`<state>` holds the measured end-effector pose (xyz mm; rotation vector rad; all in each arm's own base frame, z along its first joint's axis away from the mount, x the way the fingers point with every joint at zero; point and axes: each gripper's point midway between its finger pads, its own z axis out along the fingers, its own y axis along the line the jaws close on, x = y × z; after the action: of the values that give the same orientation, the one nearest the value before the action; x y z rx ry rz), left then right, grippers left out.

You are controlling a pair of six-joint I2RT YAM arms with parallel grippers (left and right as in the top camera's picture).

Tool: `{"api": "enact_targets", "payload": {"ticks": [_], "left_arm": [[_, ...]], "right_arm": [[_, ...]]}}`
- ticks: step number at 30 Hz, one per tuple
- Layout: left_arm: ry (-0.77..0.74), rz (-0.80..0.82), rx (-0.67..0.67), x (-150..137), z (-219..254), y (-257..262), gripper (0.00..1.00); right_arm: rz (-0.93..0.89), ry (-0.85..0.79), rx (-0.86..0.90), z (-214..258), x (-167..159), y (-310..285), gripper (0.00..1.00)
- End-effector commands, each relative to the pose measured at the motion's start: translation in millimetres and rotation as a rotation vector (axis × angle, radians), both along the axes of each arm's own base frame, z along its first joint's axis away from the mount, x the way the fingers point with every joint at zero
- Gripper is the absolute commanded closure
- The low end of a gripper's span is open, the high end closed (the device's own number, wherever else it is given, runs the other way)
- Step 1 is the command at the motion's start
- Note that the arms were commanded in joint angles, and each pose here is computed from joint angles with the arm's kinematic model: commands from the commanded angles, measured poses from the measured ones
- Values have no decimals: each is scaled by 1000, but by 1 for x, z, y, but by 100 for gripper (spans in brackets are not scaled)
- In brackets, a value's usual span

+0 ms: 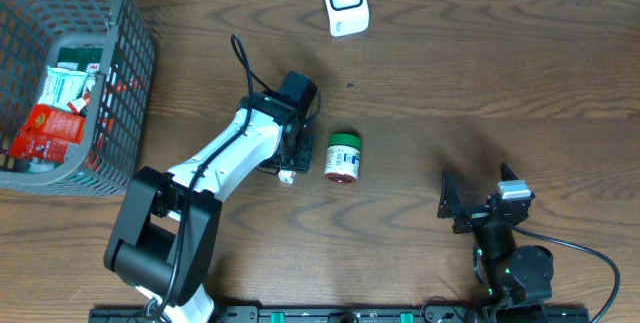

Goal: Scan the item barcode
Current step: 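Lower the tissue pack and stand it upright left of the jar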

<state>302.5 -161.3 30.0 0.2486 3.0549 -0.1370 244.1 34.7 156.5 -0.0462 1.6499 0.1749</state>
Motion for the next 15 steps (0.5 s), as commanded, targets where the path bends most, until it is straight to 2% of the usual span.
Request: {"api": "enact_targets", "payload": {"ticks": [1, 3, 7, 10, 13, 15], "left_arm": [[19, -9, 4, -4, -6, 0, 68], [19, -9, 4, -4, -6, 0, 75], [18, -9, 4, -4, -6, 0, 74], [18, -9, 4, -4, -6, 0, 48], [19, -9, 4, -4, -6, 0, 42], [20, -9, 4, -4, -6, 0, 42]], "right_arm": [[-6, 2, -13, -1, 0, -2, 1], [-6, 2, -13, -1, 0, -2, 1], [-6, 2, -13, -1, 0, -2, 1], [-6, 2, -13, -1, 0, -2, 1], [-6, 2, -13, -1, 0, -2, 1], [-6, 2, -13, -1, 0, -2, 1]]}}
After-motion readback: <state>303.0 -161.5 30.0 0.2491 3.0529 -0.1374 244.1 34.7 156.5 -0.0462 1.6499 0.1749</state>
